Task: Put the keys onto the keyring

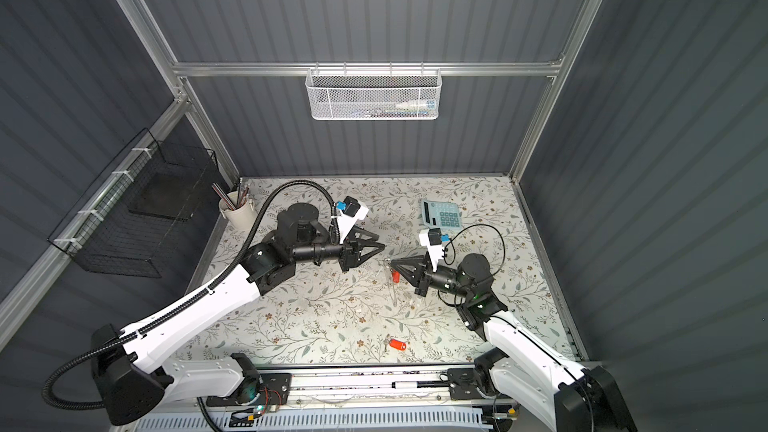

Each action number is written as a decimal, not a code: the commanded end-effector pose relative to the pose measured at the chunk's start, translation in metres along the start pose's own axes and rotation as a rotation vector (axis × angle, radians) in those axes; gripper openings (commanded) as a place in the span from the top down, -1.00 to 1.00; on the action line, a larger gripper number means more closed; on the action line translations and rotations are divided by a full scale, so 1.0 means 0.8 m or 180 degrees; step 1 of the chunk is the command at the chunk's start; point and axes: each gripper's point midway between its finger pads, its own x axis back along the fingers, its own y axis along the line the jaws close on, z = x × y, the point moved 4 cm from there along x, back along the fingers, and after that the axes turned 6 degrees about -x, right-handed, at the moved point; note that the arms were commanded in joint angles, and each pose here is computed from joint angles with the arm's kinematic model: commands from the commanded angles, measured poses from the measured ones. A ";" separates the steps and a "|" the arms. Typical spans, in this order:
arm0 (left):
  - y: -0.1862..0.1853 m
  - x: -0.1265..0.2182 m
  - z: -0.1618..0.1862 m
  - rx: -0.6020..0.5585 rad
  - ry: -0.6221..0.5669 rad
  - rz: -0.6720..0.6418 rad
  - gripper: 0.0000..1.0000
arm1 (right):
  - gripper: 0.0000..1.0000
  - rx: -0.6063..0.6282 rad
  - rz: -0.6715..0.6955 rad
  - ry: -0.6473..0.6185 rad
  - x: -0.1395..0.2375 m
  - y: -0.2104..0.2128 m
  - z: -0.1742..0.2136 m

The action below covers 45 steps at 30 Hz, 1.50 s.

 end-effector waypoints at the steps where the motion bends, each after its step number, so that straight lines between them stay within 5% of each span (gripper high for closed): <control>1: -0.009 -0.002 0.040 0.0004 0.0756 0.0282 0.19 | 1.00 0.0215 -0.0096 -0.0067 0.001 0.010 -0.006; 9: 0.003 -0.026 0.023 0.0156 0.1154 0.0408 0.24 | 1.00 0.0213 -0.0092 -0.0041 0.001 0.009 -0.002; 15: 0.007 -0.037 0.029 0.0236 0.1351 0.0500 0.45 | 1.00 0.0200 -0.0081 -0.0041 0.001 0.007 -0.002; 45: 0.001 -0.048 0.050 0.0385 0.1496 0.0742 0.60 | 1.00 0.0164 -0.0066 -0.0019 -0.001 0.003 0.000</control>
